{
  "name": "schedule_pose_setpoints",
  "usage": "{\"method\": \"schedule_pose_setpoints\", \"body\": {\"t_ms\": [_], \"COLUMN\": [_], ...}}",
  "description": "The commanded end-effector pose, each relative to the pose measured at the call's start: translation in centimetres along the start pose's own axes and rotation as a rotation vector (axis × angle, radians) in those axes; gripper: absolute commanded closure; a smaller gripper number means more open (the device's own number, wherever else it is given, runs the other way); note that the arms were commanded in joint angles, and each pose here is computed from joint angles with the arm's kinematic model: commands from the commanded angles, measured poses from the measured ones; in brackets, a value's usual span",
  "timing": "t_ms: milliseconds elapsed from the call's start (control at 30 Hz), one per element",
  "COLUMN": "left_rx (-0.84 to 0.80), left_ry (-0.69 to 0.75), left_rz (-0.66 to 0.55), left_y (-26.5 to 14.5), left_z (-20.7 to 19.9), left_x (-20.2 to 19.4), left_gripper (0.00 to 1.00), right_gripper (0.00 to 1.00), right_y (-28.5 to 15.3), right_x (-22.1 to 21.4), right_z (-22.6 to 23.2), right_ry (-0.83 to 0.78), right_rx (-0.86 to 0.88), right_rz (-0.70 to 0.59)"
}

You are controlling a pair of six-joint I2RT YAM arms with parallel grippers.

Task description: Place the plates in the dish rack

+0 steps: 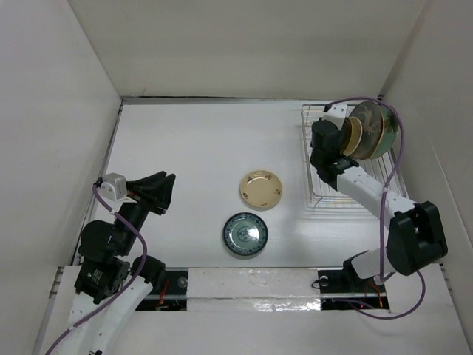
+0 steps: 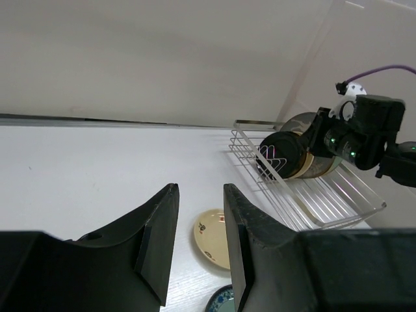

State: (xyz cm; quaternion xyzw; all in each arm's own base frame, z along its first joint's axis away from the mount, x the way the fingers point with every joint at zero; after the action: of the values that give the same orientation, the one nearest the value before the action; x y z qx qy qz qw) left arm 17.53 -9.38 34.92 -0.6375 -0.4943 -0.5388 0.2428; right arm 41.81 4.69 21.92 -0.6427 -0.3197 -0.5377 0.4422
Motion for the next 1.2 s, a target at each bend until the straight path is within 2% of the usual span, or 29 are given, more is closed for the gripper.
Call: {"method": "schedule_pose_setpoints", "body": {"t_ms": [0, 33, 67, 100, 167, 200, 300, 333, 367, 400, 433, 500, 633, 800, 900, 1000, 1167], "left_rx": [-0.004, -0.001, 0.029, 0.031, 0.033, 0.033, 0.047, 0.047, 0.050, 0.049, 0.051, 0.052, 0.062, 0.061, 0.056, 0.054, 0.022], "left_ry": [0.000, 0.000, 0.002, 0.000, 0.001, 0.001, 0.006, 0.004, 0.004, 0.004, 0.005, 0.006, 0.008, 0.007, 0.007, 0.006, 0.004], "left_rz": [-0.016, -0.011, -0.017, -0.016, -0.006, -0.001, 0.004, 0.006, 0.011, 0.013, 0.019, 0.017, 0.023, 0.025, 0.030, 0.029, 0.027], "left_y": [0.6, 0.7, 0.8, 0.8, 1.0, 1.1, 1.4, 1.5, 1.5, 1.5, 1.6, 1.6, 1.7, 1.8, 1.9, 1.9, 1.8], "left_z": [-0.1, -0.1, 0.4, 0.5, 0.5, 0.5, 0.9, 0.9, 1.0, 1.0, 1.0, 1.0, 1.2, 1.2, 1.1, 1.0, 0.5], "left_x": [0.4, 0.3, 0.3, 0.3, 0.1, -0.1, -0.2, -0.2, -0.4, -0.4, -0.5, -0.5, -0.7, -0.6, -0.8, -0.7, -0.6], "left_gripper": [0.69, 0.69, 0.69, 0.69, 0.69, 0.69, 0.69, 0.69, 0.69, 0.69, 0.69, 0.69, 0.69, 0.69, 0.69, 0.69, 0.69], "right_gripper": [0.84, 0.97, 1.00, 1.00, 1.00, 1.00, 0.97, 0.91, 0.71, 0.63, 0.50, 0.37, 0.25, 0.24, 0.24, 0.28, 0.33], "right_y": [-3.3, -4.0, -4.5, -5.6, -6.8, -8.1, -10.7, -10.3, -10.5, -10.5, -10.0, -9.5, -6.9, -4.8, -4.9, -6.6, -8.5], "right_x": [1.1, 1.4, 1.1, -1.3, -1.9, -4.9, -7.4, -9.3, -10.1, -10.4, -12.1, -13.2, -14.6, -16.2, -17.1, -18.2, -19.1], "right_z": [6.2, 7.7, 9.0, 11.3, 13.7, 15.4, 18.1, 18.4, 18.8, 19.2, 19.5, 19.8, 19.7, 18.4, 17.9, 17.8, 16.6], "right_ry": [0.013, -0.008, -0.029, -0.090, -0.175, -0.245, -0.379, -0.415, -0.442, -0.459, -0.486, -0.510, -0.542, -0.537, -0.518, -0.502, -0.481], "right_rx": [0.316, 0.392, 0.456, 0.587, 0.723, 0.826, 1.005, 1.013, 1.028, 1.043, 1.042, 1.037, 1.006, 0.972, 1.011, 1.087, 1.157], "right_rz": [0.009, 0.017, 0.042, 0.132, 0.182, 0.275, 0.337, 0.380, 0.403, 0.424, 0.466, 0.502, 0.553, 0.613, 0.671, 0.742, 0.785]}}
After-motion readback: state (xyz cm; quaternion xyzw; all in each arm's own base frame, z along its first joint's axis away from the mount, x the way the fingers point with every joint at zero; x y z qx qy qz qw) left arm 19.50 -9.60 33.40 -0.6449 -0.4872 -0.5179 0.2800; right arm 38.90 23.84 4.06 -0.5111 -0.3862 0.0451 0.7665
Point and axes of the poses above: each gripper's point midway between its finger pads, its own y axis out along the fingers, its own z axis along the line the jaws close on, x = y × z, the point moved 1 cm from there along -y, back along the fingers, and after that the axes turned 2 degrees about y, right-handed, at the moved point
